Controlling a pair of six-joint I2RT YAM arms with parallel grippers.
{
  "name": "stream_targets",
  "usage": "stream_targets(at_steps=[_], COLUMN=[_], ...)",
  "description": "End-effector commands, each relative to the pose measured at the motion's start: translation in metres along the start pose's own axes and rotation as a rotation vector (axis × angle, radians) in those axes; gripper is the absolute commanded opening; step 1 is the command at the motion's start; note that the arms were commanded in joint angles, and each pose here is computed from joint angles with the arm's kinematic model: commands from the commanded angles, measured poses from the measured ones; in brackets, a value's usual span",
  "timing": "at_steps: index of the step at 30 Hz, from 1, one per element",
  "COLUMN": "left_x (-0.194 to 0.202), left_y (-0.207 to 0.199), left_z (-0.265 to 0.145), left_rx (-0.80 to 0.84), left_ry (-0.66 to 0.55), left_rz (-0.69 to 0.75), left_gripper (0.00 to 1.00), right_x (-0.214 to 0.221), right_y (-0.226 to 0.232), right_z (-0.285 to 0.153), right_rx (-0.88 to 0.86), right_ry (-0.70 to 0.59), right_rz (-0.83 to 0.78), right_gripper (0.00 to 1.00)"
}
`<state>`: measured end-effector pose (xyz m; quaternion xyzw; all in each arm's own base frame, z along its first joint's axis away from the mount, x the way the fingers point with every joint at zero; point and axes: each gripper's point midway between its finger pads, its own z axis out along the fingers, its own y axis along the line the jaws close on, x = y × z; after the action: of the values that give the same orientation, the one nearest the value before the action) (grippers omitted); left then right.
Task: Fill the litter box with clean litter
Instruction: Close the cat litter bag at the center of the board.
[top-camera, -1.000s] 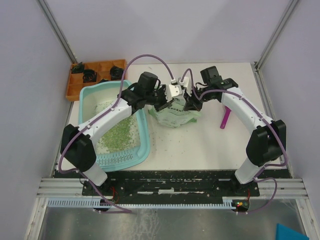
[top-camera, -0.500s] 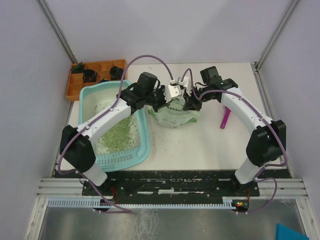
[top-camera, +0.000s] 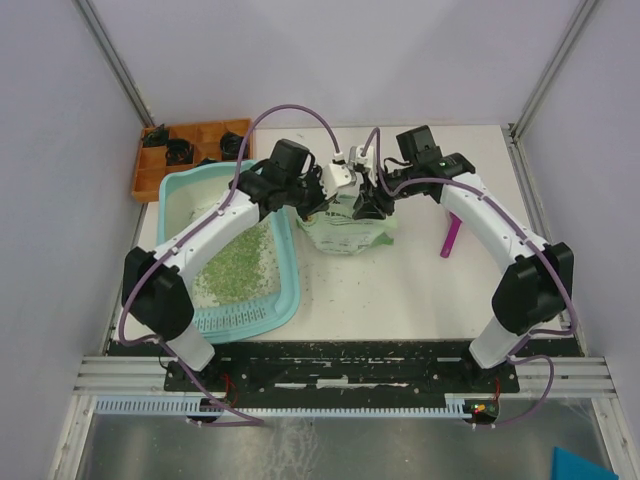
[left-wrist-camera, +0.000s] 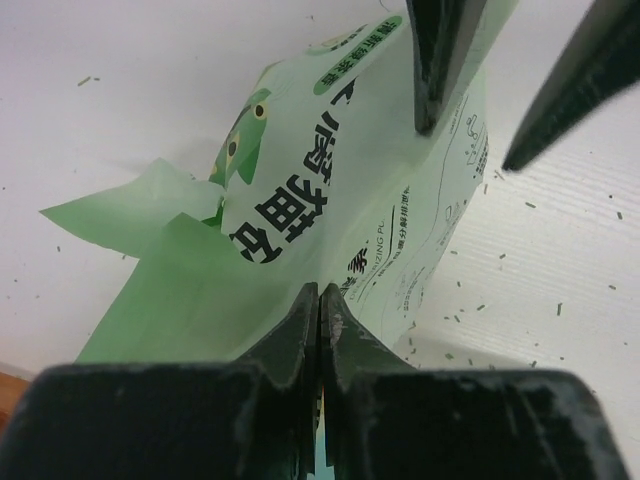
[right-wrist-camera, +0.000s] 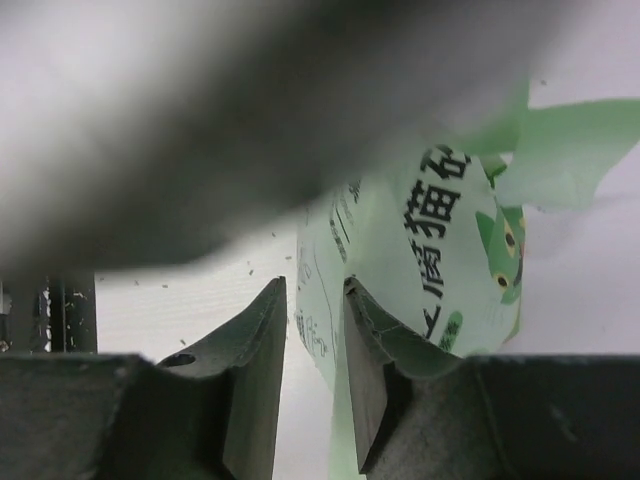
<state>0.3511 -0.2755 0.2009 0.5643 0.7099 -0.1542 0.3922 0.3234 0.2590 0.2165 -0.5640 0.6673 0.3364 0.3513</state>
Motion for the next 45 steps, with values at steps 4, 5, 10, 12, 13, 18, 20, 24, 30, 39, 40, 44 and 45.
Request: stream_targets(at_steps=[4, 5, 10, 12, 13, 18, 20, 24, 30, 39, 40, 44, 45], left_x=[-0.017, -0.019, -0.029, -0.032, -0.034, -0.042, -0.046, -0.054, -0.072, -0.097, -0.099, -0.103, -0.104], left_y=[0.014, 0.014, 0.014, 0.013, 0.012, 0.010, 0.009, 0.008, 0.003, -0.001, -0.001, -0.002, -0.002], left_z=[-0.005, -0.005, -0.009, -0.010, -0.011, -0.016, -0.017, -0.013, -0.011, -0.021, -0.023, -0.025, -0.025], left_rx=[-0.043, -0.043, -0.044, -0.045, -0.045, -0.053, -0.054, -0.054, -0.056, -0.068, -0.067, -0.067, -0.065], left_ry=[-0.022, -0.027, -0.049, -0.057, -0.061, -0.079, -0.092, -0.117, -0.156, -0.242, -0.249, -0.270, -0.274], left_rz=[-0.027, -0.027, -0.029, -0.030, -0.030, -0.031, -0.035, -0.043, -0.049, -0.057, -0.059, -0.065, -0.067], left_gripper=[0.03, 0.03, 0.03, 0.03, 0.03, 0.03, 0.03, 0.03, 0.03, 0.03, 0.03, 0.03, 0.03], right_x=[-0.036, -0.037, -0.037, -0.037, -0.037, -0.046, -0.044, -0.035, -0.018, -0.011, -0.010, -0.005, -0.002], right_y=[0.007, 0.006, -0.003, -0.010, -0.015, -0.021, -0.021, -0.022, -0.017, -0.024, -0.025, -0.025, -0.024], right_z=[0.023, 0.026, 0.044, 0.049, 0.051, 0.042, 0.036, 0.023, 0.006, -0.003, -0.003, 0.002, 0.005], right_rx=[-0.052, -0.053, -0.044, -0.030, -0.021, 0.030, 0.066, 0.157, 0.233, 0.310, 0.313, 0.299, 0.291], right_ry=[-0.063, -0.061, -0.058, -0.061, -0.062, -0.066, -0.080, -0.118, -0.150, -0.158, -0.157, -0.151, -0.146], right_rz=[-0.117, -0.122, -0.133, -0.131, -0.132, -0.171, -0.206, -0.280, -0.301, -0.346, -0.360, -0.392, -0.396], right_gripper=[0.40, 0.41, 0.41, 0.41, 0.41, 0.42, 0.42, 0.43, 0.44, 0.47, 0.47, 0.46, 0.46])
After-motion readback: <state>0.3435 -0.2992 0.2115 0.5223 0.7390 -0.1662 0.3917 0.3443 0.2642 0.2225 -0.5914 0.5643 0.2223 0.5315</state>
